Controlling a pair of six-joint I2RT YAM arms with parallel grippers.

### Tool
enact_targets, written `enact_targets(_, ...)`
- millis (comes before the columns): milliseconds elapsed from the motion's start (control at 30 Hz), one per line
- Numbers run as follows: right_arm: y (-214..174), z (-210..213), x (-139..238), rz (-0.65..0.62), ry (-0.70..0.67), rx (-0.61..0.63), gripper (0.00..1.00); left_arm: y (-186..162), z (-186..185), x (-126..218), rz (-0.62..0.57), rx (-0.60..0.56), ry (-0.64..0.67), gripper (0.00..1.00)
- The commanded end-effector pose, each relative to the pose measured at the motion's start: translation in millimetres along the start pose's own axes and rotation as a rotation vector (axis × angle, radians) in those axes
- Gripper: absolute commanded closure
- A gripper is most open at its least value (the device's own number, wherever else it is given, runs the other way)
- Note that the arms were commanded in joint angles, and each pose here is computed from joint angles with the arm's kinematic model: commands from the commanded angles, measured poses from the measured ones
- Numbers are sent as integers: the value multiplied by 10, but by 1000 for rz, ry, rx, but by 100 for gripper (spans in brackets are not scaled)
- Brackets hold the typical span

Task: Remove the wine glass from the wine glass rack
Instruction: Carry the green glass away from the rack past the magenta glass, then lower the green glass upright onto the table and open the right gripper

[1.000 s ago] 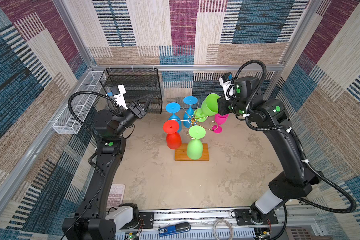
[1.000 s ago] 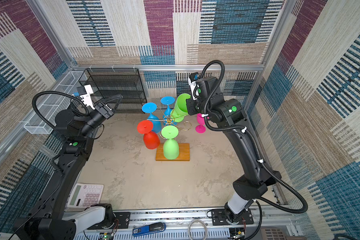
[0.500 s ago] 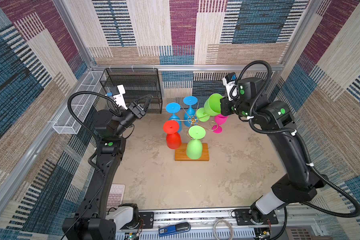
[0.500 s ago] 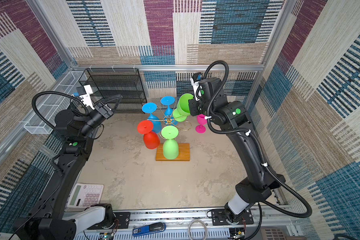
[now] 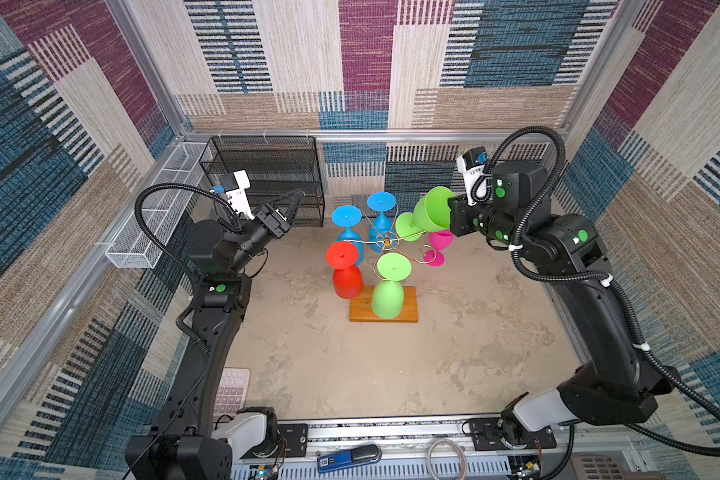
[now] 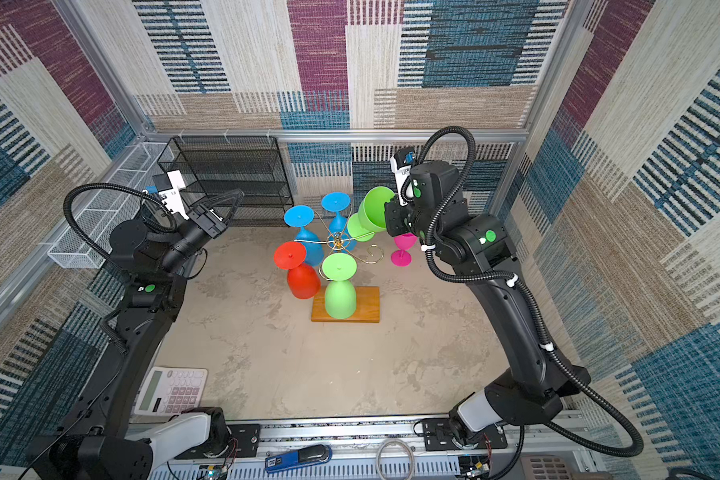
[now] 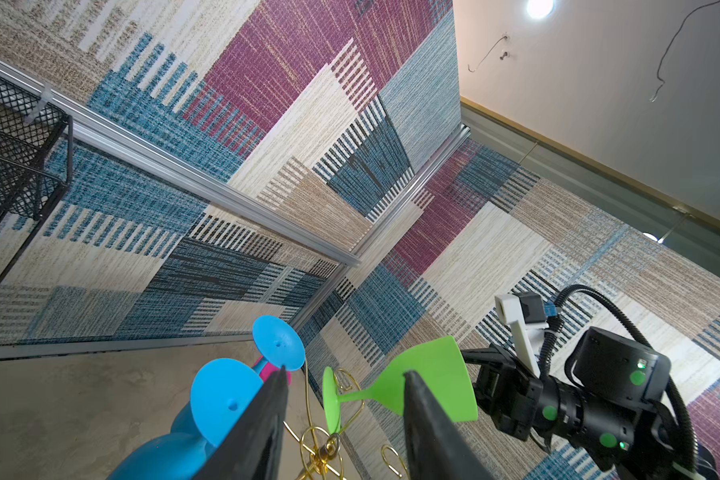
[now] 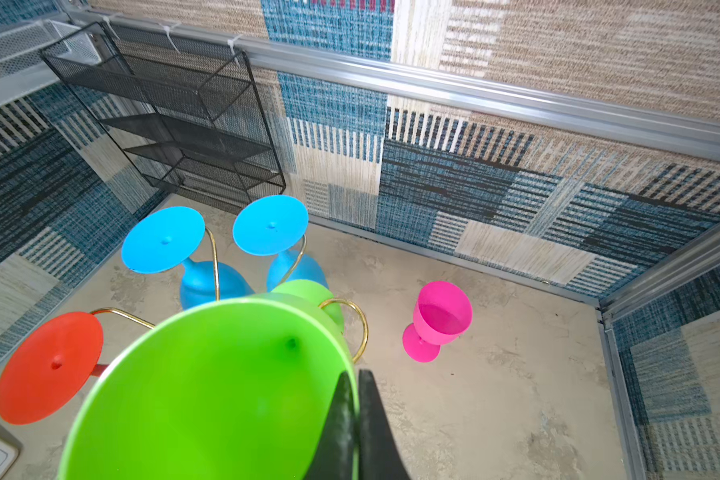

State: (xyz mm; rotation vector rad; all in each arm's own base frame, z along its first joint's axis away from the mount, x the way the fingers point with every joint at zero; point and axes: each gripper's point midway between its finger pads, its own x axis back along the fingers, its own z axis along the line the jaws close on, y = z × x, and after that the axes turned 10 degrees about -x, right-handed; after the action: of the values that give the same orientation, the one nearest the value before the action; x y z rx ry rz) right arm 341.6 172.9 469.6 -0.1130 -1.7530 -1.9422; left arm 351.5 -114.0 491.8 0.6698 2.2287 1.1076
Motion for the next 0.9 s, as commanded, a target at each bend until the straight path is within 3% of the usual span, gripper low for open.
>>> enact_targets(0,310,129,163,-148,82,-37,100,41,-54,18,-14,-13,-19,52)
enact_targets(167,446,176,329,-232,131,-57,100,61,-65,37,-20,-16,-17,51)
enact_targets(433,449,174,271,-246,128,-58,100,56,-62,57,-22,-14,-14,51)
enact_targets(633,568,-148,379,-295,-12,-67,100,61,-45,84,-28,-22,-5,51)
enact_targets(867,520,-897,444,-251,-236,-112,100,109,86,173,-51,-54,52,50)
